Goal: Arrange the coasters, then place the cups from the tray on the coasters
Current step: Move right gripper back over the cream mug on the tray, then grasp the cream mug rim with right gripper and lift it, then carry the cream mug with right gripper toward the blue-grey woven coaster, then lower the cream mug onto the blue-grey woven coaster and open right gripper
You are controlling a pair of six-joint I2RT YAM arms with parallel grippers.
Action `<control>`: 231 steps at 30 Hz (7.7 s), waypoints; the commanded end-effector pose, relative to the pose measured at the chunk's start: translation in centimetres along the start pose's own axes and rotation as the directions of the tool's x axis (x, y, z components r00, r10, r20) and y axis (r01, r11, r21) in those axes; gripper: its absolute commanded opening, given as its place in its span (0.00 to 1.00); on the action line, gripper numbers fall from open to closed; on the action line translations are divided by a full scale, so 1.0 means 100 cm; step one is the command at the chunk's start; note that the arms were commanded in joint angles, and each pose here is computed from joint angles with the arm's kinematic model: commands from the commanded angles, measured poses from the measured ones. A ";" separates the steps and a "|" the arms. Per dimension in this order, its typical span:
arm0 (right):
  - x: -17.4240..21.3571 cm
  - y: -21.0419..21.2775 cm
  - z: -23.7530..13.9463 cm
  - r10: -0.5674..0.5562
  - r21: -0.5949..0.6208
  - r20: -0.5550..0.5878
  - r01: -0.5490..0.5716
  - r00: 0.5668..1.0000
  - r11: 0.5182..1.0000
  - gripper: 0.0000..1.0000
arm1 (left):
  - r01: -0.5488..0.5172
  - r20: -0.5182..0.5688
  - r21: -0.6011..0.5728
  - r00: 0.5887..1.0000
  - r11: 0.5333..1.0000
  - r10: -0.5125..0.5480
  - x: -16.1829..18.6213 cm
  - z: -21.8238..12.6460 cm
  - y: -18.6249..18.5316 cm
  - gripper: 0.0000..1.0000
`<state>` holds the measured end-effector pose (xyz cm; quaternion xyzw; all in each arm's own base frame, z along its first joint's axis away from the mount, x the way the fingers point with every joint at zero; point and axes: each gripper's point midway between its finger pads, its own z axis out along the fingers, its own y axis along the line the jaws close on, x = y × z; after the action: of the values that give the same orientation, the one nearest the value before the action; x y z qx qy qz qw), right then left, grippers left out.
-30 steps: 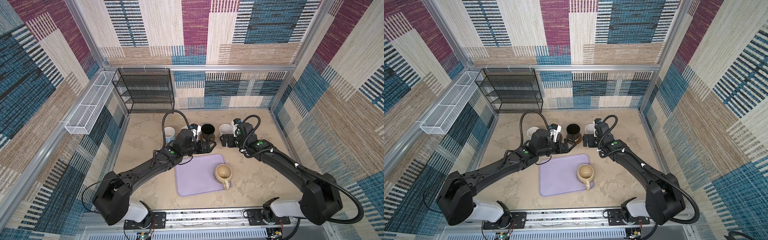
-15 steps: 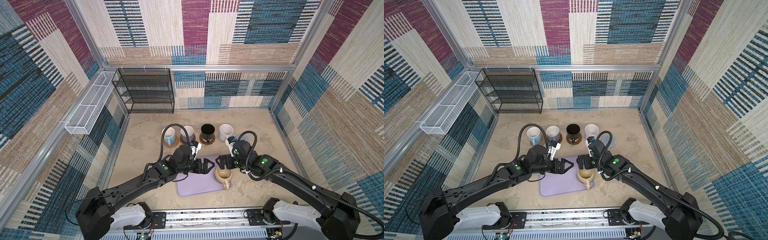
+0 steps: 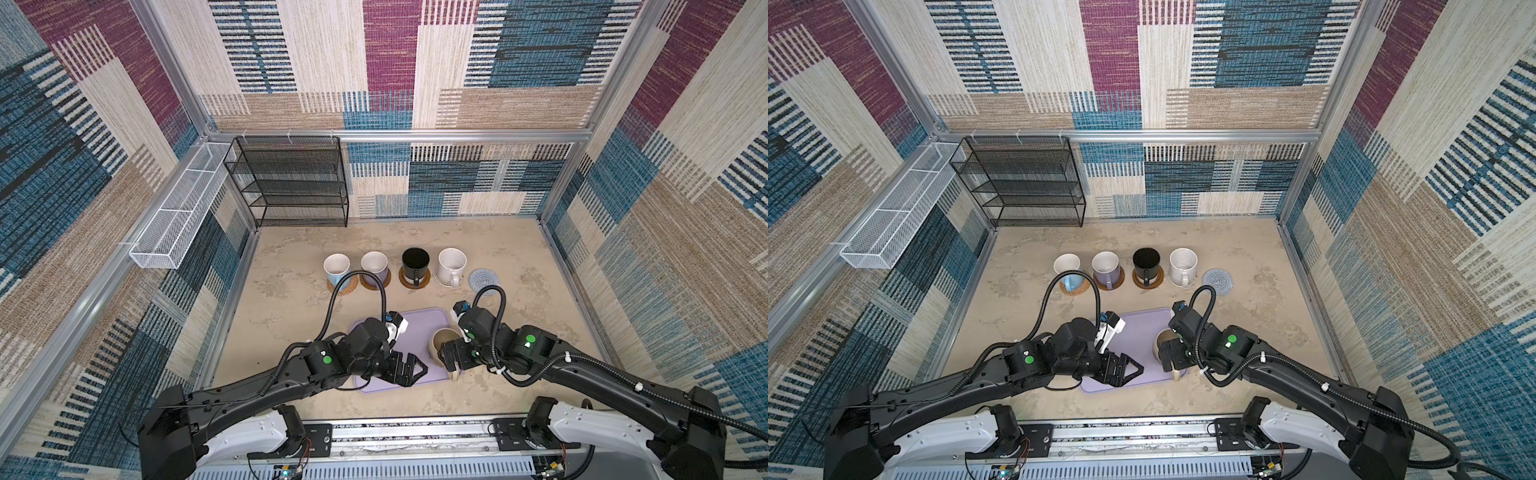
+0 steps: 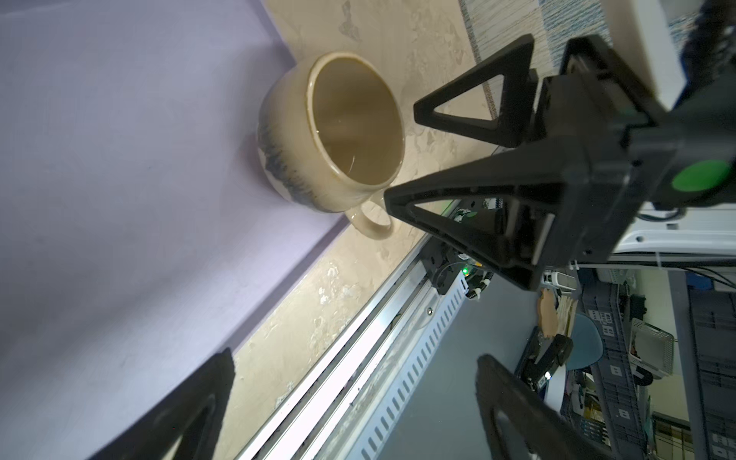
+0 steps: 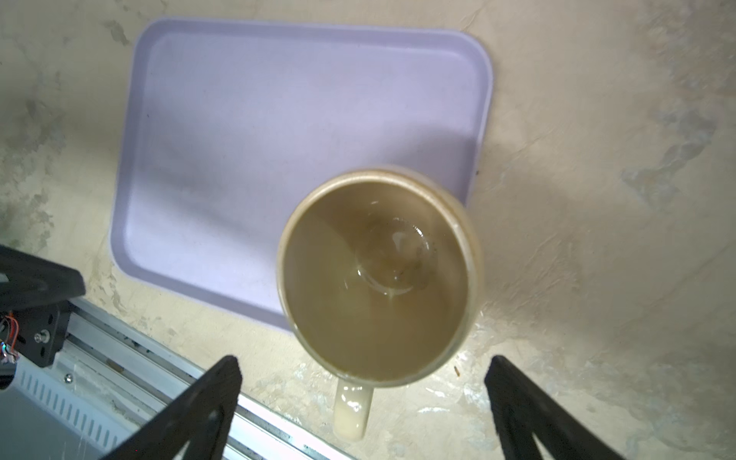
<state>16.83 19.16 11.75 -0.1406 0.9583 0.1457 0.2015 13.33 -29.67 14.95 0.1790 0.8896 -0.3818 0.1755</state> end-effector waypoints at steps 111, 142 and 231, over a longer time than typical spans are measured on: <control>-0.015 -0.011 0.055 0.026 0.178 0.139 -0.051 0.990 0.983 0.00 | 0.006 0.249 -0.114 0.968 0.994 0.022 -0.043 0.013 0.018 0.97; -0.107 -0.048 -0.031 0.034 0.206 0.383 -0.121 0.923 0.971 0.00 | -0.077 0.422 -0.001 0.904 0.997 0.070 -0.118 -0.009 -0.048 0.99; -0.140 -0.225 0.069 0.241 0.449 0.198 -0.307 0.950 0.839 0.30 | -0.038 0.266 0.005 0.963 0.999 0.036 -0.168 0.094 -0.039 0.99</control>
<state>38.95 4.09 6.47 0.0512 0.9604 -0.0482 0.2696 27.40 -42.31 17.87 0.1529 0.8599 -0.3969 0.2822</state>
